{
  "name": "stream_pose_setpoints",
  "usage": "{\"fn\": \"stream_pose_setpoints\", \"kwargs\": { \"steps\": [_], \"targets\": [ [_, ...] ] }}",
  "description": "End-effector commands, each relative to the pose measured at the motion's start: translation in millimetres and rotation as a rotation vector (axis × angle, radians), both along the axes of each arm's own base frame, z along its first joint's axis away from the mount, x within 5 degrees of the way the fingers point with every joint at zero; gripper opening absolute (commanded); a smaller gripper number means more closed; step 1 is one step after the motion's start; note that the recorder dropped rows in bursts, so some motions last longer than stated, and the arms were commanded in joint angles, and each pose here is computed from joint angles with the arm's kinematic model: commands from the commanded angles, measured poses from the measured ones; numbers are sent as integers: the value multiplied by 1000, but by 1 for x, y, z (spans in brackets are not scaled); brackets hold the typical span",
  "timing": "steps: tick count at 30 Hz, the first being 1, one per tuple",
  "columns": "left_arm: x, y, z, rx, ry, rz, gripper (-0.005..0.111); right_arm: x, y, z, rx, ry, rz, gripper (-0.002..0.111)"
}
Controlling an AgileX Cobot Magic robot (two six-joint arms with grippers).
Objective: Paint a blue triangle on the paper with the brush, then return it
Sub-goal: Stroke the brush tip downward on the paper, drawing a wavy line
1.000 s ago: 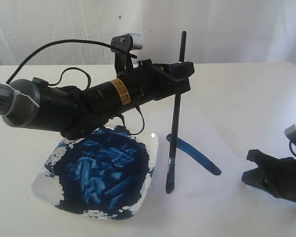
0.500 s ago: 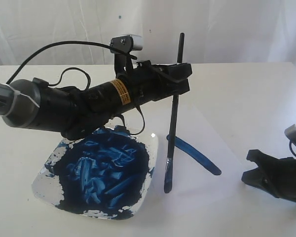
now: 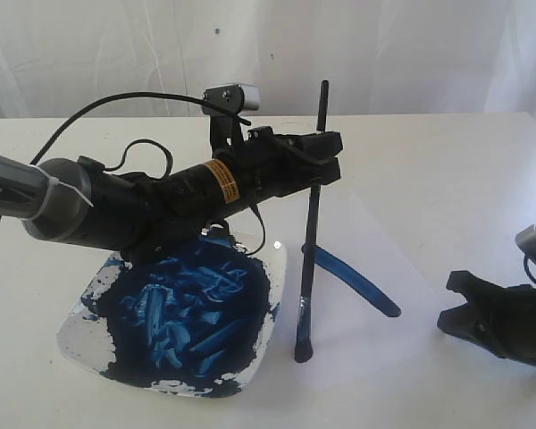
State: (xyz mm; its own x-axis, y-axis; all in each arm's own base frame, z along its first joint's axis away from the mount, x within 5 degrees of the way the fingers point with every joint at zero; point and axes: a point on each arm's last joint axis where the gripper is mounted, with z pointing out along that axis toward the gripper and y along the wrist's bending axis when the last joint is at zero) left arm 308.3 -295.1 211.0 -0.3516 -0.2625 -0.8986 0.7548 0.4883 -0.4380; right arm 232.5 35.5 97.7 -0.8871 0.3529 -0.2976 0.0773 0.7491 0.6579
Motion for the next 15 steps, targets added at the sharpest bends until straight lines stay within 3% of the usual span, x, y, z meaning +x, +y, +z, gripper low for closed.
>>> {"fn": "stream_pose_setpoints", "kwargs": {
  "steps": [1, 15],
  "targets": [
    [0, -1, 2, -4, -30, 9, 0, 0, 0, -1, -5, 3, 7, 0],
    [10, -1, 3, -13, -47, 35, 0, 0, 0, -1, -5, 3, 7, 0]
  ]
}}
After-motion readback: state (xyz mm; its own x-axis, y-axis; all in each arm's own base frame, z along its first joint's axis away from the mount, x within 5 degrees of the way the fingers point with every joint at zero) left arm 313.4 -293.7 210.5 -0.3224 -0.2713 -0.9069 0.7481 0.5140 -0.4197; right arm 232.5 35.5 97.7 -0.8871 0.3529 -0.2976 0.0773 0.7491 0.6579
